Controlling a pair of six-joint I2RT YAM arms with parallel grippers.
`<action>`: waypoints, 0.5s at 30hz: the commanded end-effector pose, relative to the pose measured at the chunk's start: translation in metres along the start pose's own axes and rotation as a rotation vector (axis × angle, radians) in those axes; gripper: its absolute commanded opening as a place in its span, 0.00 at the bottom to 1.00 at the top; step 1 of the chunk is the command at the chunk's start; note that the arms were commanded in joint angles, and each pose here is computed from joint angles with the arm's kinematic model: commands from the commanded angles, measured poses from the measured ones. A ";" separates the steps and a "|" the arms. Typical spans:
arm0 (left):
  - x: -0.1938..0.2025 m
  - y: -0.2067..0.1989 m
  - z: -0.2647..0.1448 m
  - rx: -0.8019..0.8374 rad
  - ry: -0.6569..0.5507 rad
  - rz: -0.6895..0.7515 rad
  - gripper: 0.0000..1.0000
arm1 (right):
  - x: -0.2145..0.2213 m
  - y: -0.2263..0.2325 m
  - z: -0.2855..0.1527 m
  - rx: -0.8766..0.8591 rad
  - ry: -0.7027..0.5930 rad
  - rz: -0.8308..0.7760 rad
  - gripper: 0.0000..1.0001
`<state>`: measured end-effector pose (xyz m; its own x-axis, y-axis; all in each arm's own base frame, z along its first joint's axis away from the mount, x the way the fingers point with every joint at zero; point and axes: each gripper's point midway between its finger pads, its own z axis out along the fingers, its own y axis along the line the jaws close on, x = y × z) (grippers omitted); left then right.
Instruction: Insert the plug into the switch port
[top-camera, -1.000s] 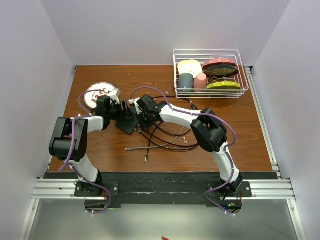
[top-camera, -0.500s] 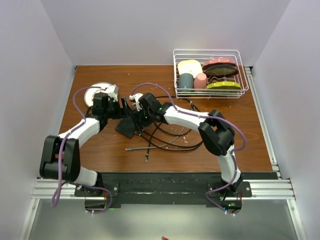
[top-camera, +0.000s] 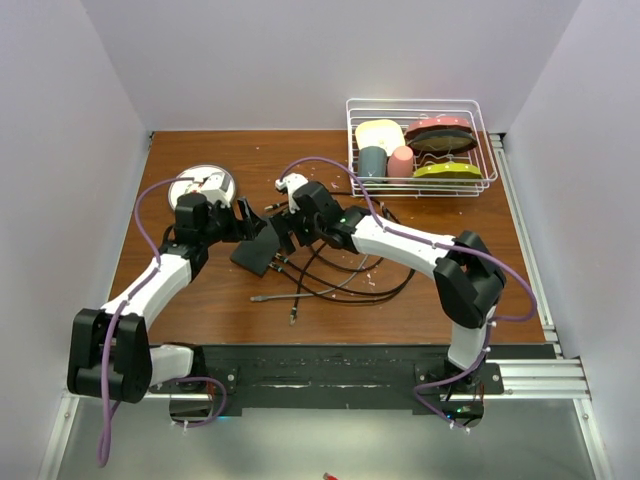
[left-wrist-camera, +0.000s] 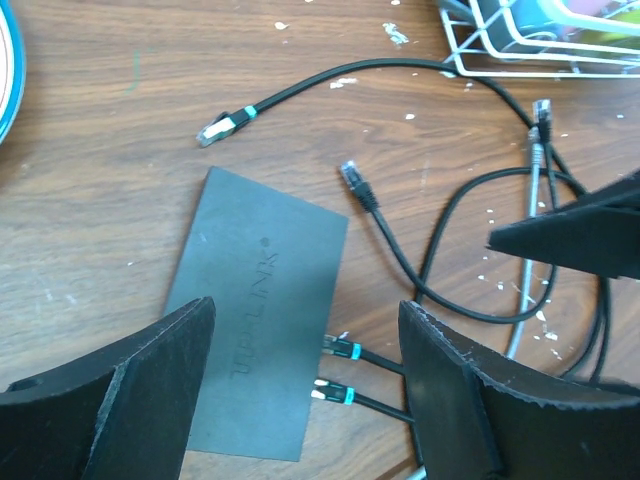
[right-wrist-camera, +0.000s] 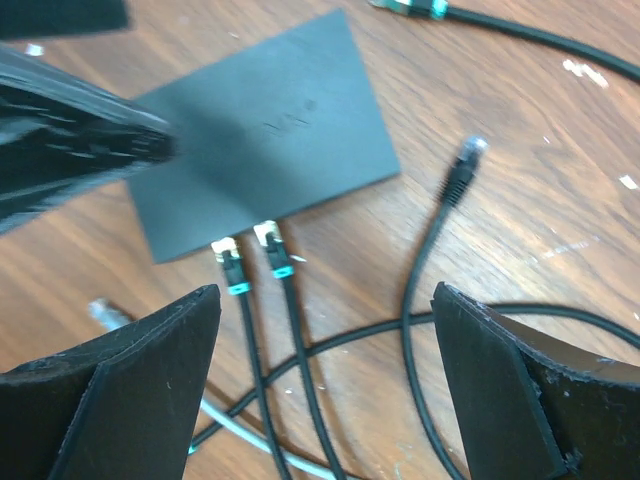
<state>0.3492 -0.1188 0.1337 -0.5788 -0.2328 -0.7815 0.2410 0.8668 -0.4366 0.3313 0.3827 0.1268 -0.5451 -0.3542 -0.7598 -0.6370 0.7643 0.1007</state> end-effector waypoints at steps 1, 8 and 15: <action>-0.017 -0.018 -0.004 0.075 -0.056 0.015 0.79 | -0.006 -0.018 0.002 0.095 -0.040 0.021 0.88; -0.015 -0.021 -0.003 0.097 -0.061 0.016 0.79 | 0.002 -0.034 0.029 0.159 -0.028 0.052 0.81; -0.006 -0.018 0.001 0.102 -0.044 0.013 0.79 | 0.020 -0.050 0.056 0.227 0.029 0.066 0.57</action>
<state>0.3479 -0.1270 0.1388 -0.5668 -0.2339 -0.7899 0.2894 0.8412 -0.4567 0.3596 0.3618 0.0547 -0.6190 -0.3709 -0.6923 -0.5185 0.8550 0.0055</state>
